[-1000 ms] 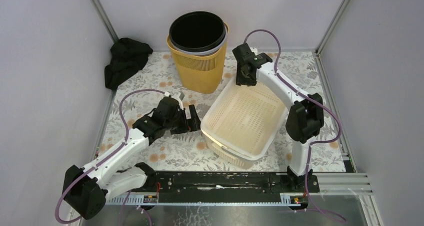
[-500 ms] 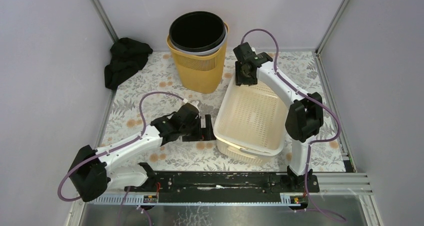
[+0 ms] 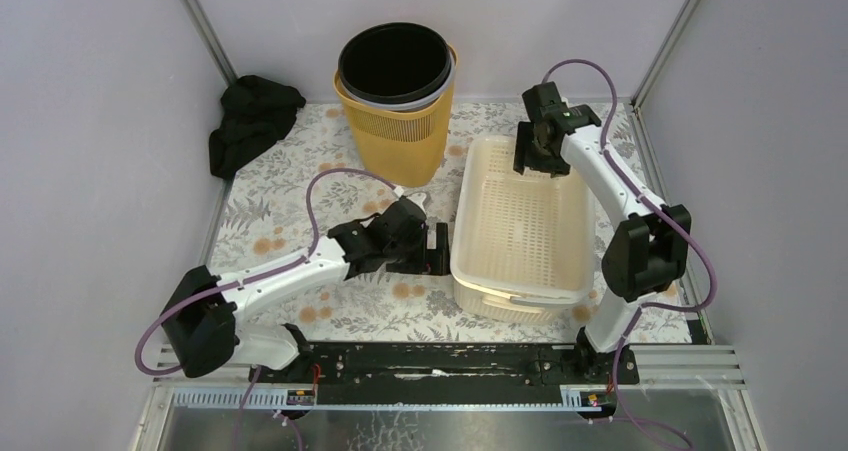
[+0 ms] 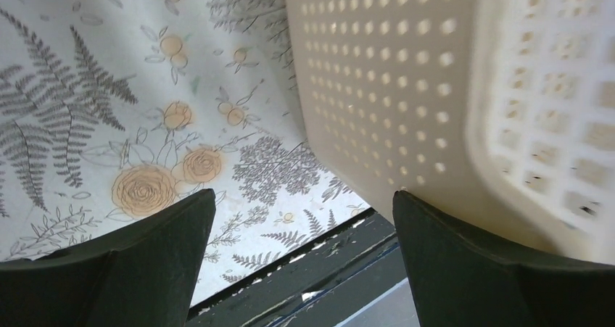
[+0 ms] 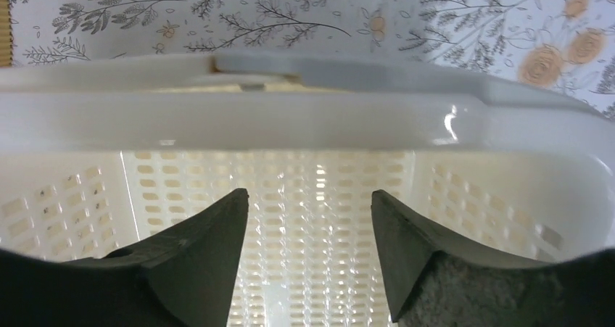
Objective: Turn the large container upside down
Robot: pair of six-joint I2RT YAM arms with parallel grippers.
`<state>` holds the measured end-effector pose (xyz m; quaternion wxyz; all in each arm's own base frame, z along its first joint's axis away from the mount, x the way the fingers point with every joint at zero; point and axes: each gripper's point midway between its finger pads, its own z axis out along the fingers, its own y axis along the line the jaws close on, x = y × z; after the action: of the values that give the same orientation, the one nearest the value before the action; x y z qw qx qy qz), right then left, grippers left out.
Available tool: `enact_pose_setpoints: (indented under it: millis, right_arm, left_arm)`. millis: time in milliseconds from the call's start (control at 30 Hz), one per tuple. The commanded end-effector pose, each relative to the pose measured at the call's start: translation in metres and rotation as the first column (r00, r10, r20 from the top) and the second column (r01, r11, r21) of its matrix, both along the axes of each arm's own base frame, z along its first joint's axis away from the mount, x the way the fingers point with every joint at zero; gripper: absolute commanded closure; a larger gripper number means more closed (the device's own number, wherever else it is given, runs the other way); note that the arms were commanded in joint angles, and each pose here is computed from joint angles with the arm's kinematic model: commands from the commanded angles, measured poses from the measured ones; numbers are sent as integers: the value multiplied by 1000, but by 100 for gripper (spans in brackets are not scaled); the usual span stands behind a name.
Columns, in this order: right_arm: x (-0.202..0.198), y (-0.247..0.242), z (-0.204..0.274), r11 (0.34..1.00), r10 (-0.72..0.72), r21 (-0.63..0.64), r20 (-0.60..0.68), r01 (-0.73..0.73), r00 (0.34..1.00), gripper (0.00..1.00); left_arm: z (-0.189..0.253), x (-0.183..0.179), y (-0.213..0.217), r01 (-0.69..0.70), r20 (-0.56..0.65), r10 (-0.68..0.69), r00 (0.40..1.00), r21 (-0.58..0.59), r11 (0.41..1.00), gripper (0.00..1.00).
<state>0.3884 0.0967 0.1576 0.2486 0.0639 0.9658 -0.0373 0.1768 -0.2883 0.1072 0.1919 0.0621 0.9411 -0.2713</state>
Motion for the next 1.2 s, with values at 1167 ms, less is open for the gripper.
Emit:
enact_pose_setpoints:
  millis: [1167]
  right_arm:
    - [-94, 73, 123, 933, 147, 315, 111, -175, 983, 15]
  left_arm:
    - [42, 16, -46, 15, 138, 1, 990, -112, 994, 0]
